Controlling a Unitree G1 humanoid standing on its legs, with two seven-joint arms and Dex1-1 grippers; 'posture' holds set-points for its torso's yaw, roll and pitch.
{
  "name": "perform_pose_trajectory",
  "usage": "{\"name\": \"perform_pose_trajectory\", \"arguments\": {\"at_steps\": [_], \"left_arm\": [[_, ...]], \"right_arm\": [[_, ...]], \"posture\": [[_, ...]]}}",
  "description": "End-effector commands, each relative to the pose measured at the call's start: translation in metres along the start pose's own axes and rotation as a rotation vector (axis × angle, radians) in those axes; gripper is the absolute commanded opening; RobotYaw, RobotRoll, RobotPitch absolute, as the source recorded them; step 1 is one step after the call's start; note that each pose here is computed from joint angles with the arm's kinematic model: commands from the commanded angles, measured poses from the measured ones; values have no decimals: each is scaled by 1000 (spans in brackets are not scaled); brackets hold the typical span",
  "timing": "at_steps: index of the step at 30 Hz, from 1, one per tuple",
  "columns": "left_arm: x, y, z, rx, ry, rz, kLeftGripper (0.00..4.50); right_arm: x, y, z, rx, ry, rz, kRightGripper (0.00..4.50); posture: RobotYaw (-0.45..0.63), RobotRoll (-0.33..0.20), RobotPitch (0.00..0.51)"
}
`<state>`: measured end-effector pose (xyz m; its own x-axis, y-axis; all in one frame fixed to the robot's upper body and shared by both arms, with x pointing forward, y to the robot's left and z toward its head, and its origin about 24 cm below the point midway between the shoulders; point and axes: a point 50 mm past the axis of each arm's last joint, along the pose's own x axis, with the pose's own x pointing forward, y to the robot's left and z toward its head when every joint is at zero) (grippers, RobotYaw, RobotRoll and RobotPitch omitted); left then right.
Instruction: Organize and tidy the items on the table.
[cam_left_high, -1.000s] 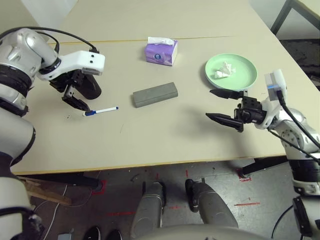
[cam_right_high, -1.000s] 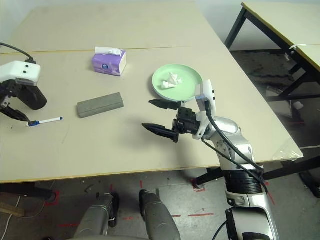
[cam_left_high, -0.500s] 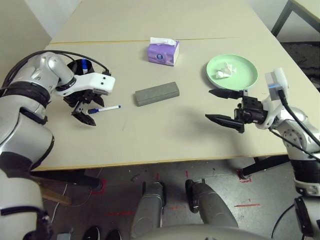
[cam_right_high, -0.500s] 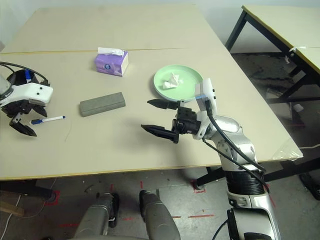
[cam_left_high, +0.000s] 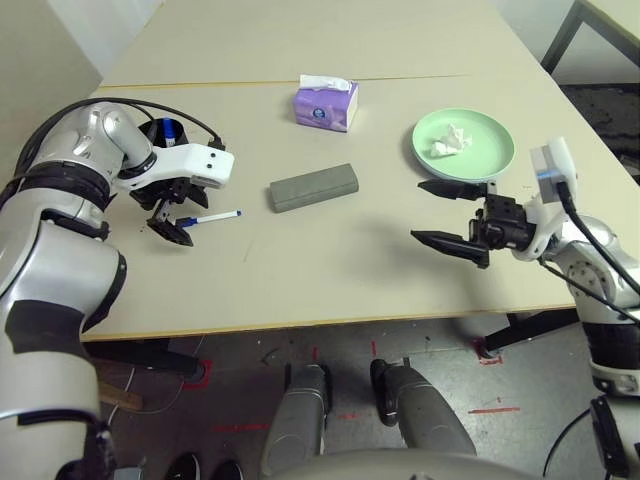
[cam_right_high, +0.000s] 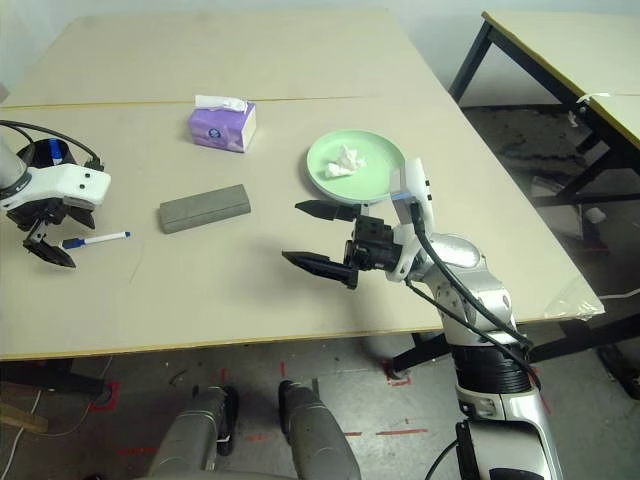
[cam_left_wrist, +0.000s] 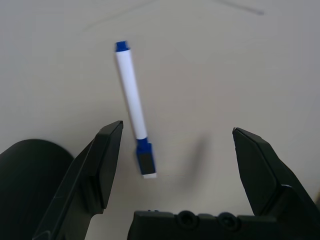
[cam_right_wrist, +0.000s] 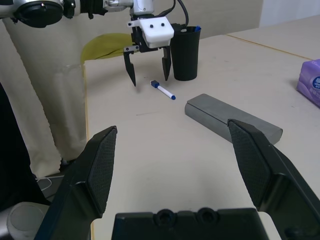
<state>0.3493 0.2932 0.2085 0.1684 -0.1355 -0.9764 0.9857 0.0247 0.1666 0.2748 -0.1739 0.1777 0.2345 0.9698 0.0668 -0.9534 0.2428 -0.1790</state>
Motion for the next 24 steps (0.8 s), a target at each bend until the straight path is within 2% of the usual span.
{"name": "perform_pose_trajectory", "arguments": {"at_steps": [1, 24], "left_arm": [[7, -2, -6, -40, 18, 9, 4453], [28, -2, -7, -41, 13, 61, 4453]], "right_arm": [[-3, 2, 2, -3, 2, 1, 4500], [-1, 0, 9, -14, -1, 8, 4500]], "posture": [[-145, 0, 170], [-147, 0, 168]]}}
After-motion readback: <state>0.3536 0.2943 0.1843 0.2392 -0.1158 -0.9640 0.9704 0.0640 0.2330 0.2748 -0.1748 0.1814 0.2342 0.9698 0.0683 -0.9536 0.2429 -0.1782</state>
